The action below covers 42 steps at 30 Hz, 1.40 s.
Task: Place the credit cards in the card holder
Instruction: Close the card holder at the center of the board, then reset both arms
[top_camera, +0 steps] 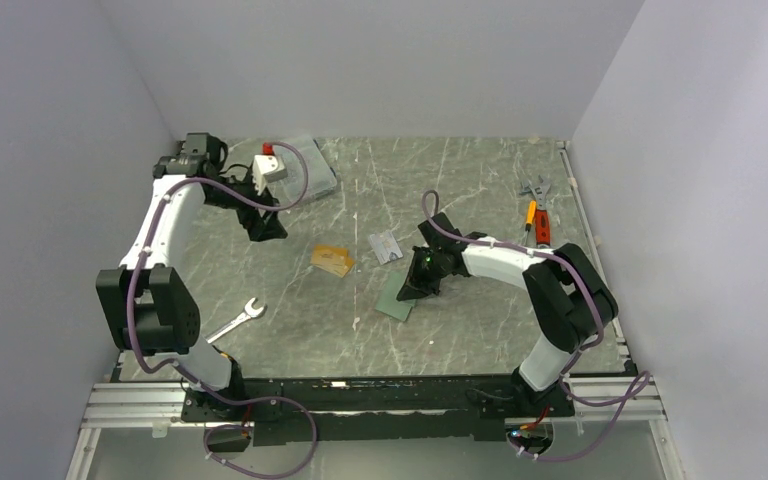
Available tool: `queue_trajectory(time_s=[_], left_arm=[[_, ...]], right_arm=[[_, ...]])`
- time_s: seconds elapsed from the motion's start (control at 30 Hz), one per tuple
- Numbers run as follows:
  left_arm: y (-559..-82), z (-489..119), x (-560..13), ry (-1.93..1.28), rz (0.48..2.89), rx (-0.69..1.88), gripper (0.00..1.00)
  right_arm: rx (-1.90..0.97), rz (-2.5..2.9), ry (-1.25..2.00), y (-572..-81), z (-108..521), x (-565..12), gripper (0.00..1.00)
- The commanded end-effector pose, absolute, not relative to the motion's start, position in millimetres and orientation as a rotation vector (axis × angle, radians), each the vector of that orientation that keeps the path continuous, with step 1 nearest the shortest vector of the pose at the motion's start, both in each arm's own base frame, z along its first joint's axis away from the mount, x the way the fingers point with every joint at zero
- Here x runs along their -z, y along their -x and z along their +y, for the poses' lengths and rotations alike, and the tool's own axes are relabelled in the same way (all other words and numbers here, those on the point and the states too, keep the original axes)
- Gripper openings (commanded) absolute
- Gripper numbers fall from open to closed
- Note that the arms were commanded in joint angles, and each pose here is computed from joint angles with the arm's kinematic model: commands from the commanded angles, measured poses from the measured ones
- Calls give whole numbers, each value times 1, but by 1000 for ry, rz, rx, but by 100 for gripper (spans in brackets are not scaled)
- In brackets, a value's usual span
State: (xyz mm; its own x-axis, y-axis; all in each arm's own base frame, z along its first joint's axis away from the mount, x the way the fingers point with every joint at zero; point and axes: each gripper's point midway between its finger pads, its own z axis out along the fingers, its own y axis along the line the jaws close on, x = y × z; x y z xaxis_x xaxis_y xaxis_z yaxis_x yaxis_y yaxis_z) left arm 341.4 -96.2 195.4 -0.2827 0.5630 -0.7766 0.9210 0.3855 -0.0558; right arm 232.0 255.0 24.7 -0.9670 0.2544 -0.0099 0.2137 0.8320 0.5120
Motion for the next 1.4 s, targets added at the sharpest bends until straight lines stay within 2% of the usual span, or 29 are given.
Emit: queue_trajectory(time_s=[0.0,0.3,0.53,0.6,0.77,1.0,1.27,1.37], left_arm=[[-335,-90,-227,-1249,1876,685,99],[-333,-71,-237,-1185,1863,673,99],[-334,-58,-232,-1157,1882,657,99],[-333,-54,-235,-1135,1884,666,99],[-329,-39,-238,-1058,1927,653,99],[-313,-25,-245,-951,1955,571,99],[-301,-7,-280,-873,1922,313,99],[-306,14,-292,-702,1910,158,100]], right_arm=[[-250,3071,-438,-199,183,42,0],[-88,3128,-527,-177,162,47,0],[-321,3075,-549,-186,181,41,1],[-404,3036,-535,-195,190,36,10],[-546,2937,-456,-219,205,17,20],[-730,2798,-318,-243,227,-17,41],[-1020,2604,-139,-258,260,-78,48],[-1119,2544,-54,-260,271,-99,50]])
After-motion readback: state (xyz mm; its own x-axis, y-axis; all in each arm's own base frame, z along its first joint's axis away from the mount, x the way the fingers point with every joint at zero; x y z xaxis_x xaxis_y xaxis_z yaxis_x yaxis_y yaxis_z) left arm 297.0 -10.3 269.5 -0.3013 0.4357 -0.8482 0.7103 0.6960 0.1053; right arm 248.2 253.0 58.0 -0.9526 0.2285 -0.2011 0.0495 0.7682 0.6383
